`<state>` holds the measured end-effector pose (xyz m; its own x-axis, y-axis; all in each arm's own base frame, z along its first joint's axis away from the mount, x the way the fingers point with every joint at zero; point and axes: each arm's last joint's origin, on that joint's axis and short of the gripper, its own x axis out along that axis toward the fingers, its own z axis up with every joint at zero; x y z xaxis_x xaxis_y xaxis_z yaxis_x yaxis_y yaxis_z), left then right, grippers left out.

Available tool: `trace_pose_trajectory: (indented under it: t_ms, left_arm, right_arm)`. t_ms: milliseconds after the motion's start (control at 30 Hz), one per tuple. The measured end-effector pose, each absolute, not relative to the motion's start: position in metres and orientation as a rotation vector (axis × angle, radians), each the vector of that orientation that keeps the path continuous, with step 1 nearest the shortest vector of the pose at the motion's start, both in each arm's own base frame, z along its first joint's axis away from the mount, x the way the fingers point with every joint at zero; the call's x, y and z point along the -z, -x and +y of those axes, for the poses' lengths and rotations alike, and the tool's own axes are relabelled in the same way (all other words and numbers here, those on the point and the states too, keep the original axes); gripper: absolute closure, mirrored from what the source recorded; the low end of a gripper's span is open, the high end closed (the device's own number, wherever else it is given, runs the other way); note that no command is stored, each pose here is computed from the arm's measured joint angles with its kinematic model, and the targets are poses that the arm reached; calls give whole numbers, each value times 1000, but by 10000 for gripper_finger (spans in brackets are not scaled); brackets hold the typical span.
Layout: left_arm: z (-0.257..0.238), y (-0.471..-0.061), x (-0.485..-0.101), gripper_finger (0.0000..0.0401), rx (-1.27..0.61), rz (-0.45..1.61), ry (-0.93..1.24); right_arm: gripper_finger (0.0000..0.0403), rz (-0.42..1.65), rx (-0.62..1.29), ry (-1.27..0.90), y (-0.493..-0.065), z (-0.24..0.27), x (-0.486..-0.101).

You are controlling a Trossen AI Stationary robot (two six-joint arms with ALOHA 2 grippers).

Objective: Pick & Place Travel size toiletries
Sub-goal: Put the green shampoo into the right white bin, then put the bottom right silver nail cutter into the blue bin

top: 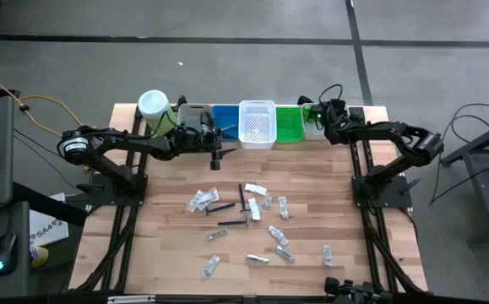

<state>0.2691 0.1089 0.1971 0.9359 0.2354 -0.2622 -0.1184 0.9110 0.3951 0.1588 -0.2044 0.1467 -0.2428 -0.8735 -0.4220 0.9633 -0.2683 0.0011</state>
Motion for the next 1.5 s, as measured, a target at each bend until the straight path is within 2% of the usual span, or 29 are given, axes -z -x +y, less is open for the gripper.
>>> trace_pose_trajectory:
  t_ms: [300, 633, 1100, 1267, 1500]
  left_arm:
    - [109, -269, -197, 217, -186, 311, -384]
    - [109, -269, -197, 217, -186, 311, -384]
    - [109, -269, -198, 217, -191, 304, -365]
    - [109, -269, -198, 217, -193, 304, -365]
    - [109, -267, -202, 217, -234, 307, -351]
  right_arm:
    - [283, 294, 1809, -401, -159, -205, -147]
    - [281, 292, 1810, -397, -159, -204, -148]
    - [280, 237, 1746, -326, -159, -192, -182]
    - [280, 227, 1642, -308, -162, -176, -200]
    - [280, 286, 1327, -257, -170, -138, -225]
